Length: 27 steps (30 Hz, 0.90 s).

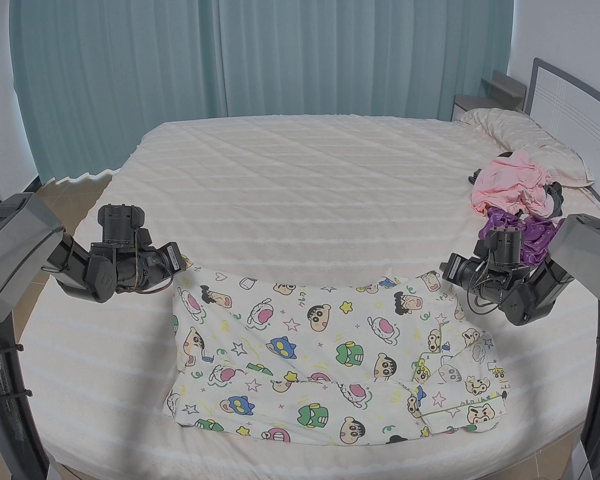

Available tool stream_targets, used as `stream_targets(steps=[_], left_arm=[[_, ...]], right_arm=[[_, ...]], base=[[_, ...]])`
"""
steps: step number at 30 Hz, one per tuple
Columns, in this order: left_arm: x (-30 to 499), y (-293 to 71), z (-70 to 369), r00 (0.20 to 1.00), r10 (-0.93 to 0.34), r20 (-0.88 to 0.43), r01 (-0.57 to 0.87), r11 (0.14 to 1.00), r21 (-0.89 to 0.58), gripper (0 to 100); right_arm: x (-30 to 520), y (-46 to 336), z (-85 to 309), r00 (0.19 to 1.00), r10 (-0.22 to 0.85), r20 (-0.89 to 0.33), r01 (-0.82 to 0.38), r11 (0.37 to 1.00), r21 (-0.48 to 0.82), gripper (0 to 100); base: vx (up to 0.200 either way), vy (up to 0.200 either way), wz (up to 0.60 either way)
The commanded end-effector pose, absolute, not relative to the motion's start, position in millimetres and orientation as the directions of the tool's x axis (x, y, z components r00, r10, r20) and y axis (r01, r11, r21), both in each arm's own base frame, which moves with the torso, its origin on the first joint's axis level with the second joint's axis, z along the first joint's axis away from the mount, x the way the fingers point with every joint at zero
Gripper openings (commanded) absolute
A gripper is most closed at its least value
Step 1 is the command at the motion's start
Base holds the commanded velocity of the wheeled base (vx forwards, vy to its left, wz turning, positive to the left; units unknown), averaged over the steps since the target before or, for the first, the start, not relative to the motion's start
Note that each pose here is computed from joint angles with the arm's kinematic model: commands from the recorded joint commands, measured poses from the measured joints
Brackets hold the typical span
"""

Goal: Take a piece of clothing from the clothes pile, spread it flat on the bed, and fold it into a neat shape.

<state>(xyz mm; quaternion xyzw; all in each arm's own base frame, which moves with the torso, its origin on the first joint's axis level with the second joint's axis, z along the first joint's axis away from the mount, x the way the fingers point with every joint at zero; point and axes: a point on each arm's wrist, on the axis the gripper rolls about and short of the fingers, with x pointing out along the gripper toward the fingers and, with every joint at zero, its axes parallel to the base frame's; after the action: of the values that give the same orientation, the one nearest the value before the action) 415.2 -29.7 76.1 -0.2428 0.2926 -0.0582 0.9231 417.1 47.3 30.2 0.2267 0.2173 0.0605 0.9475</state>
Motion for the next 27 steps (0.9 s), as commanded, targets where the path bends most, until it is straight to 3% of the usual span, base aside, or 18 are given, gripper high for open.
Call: stream_targets(steps=[1, 27], left_arm=[[414.4, -28.7, 77.7, 0.824, -0.248, -0.509, -0.035, 0.875, -0.483, 0], [372.2, -21.9, 85.0, 0.795, -0.250, -0.553, -0.060, 0.874, -0.482, 0]], right_arm=[[411.5, 46.6, 30.7, 0.893, 0.221, -0.392, -0.019, 0.888, 0.459, 0], [331.4, 46.0, 49.4, 0.893, 0.317, -0.318, -0.126, 0.857, 0.499, 0]], base=[[0.000, 0.000, 0.00], [0.000, 0.000, 0.00]])
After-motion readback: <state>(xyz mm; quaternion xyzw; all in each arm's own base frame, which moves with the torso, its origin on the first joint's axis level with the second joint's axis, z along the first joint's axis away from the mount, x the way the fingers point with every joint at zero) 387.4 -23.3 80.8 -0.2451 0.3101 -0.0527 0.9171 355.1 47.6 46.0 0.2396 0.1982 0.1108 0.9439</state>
